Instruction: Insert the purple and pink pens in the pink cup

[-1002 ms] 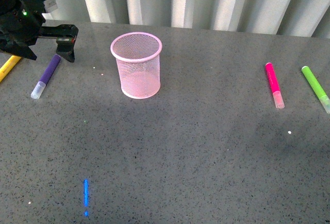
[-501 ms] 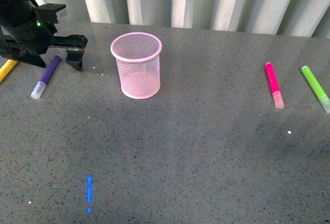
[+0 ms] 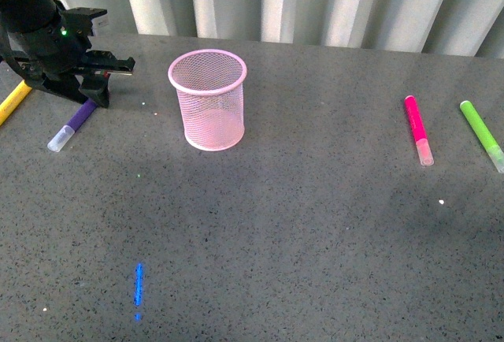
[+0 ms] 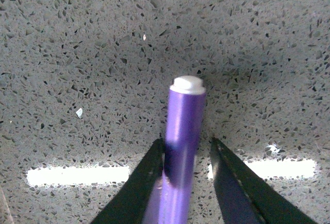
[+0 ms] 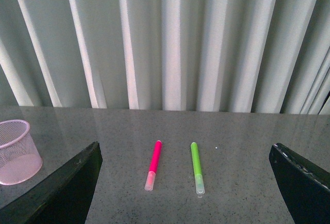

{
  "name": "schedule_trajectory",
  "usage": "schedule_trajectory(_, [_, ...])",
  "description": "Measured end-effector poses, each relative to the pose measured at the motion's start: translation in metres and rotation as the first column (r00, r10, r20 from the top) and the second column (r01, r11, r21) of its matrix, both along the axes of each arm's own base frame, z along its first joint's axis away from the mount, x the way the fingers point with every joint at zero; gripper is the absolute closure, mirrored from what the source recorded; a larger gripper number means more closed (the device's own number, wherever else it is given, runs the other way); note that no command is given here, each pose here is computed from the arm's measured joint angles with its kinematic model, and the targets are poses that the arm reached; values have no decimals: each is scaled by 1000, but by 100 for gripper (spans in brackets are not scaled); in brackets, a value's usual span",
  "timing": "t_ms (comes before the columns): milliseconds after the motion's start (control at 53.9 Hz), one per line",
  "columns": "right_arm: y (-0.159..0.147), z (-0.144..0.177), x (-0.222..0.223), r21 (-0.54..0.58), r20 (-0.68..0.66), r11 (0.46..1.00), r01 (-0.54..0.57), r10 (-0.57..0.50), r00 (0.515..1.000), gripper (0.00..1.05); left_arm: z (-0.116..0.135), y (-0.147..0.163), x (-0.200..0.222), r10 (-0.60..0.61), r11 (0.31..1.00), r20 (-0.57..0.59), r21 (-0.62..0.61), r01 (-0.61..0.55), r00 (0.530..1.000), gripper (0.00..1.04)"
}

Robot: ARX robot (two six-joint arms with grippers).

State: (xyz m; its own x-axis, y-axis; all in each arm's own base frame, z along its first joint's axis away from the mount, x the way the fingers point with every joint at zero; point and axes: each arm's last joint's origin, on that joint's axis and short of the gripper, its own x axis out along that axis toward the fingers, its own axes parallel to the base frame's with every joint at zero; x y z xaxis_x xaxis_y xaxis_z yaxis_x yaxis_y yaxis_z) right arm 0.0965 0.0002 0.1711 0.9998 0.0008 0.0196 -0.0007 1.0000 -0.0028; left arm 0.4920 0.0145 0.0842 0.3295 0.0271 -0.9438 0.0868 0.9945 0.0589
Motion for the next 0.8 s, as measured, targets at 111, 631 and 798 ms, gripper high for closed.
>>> schedule_trajectory(111, [0, 0, 0, 0, 0, 1000, 0, 0, 1000, 7, 0, 2, -4, 3, 1000, -5, 8, -3, 1000, 90])
schedule_trajectory(631, [0, 0, 0, 0, 0, 1000, 0, 0, 1000, 7, 13, 2, -26, 14, 996, 173, -86, 1, 985, 92])
schedule_trajectory(798, [0, 0, 0, 0, 0, 1000, 0, 0, 1000, 7, 45, -4, -41, -3, 995, 303, -96, 33, 953, 92])
